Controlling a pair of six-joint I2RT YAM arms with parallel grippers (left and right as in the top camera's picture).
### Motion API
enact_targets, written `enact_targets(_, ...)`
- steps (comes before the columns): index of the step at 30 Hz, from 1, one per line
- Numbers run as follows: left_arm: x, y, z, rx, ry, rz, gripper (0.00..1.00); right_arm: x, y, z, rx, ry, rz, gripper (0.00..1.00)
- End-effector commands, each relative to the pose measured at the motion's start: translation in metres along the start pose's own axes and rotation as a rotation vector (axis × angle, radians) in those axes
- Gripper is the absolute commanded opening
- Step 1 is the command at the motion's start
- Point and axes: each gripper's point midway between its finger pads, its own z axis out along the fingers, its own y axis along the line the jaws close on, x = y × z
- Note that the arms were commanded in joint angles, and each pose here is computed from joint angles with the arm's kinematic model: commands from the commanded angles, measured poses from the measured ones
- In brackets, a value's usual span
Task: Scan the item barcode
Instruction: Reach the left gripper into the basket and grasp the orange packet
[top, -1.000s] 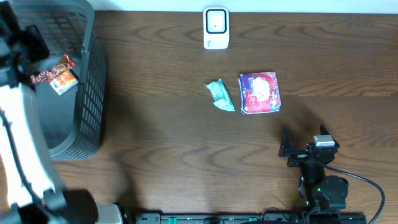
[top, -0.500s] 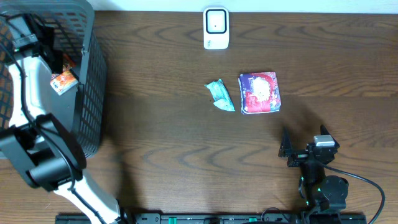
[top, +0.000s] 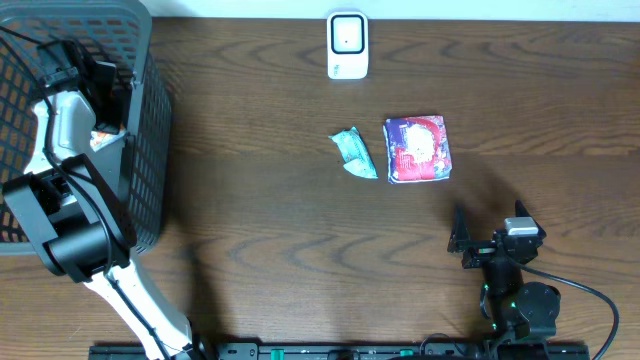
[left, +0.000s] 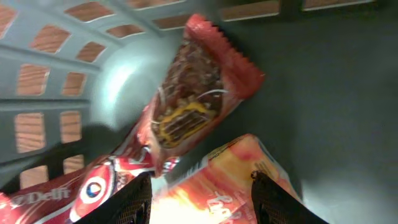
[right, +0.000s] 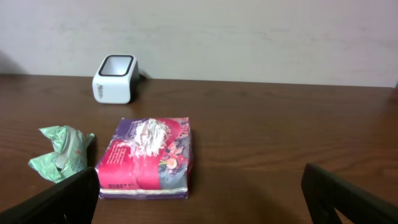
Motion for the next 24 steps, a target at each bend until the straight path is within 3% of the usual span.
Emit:
enact_targets(1,0.005,-0.015,0.007,0.081,0.005,0.015,0.52,0.000,0.000,0.000,0.002,0.000,-0.014,0.99)
enact_targets(9,-0.002,-0.009,-0.004,0.064,-0.018,0.010,0.53,0.000,0.000,0.000,0.002,0.000,-0.014,0.99)
enact_targets(13,-0.025,0.006,-0.028,0.028,-0.106,-0.108,0.53,0.000,0.000,0.000,0.002,0.000,-0.014,0.99)
enact_targets(17,-0.040,0.001,-0.050,0.084,-0.183,-0.151,0.52,0.000,0.000,0.000,0.002,0.000,-0.014,0.99)
enact_targets(21,-0.038,0.002,-0.059,0.095,-0.174,-0.260,0.52,0.000,0.000,0.000,0.002,0.000,-0.014,0.99)
enact_targets(24,-0.028,-0.006,-0.061,0.125,-0.131,-0.242,0.52,0.000,0.000,0.000,0.002,0.000,-0.014,0.99)
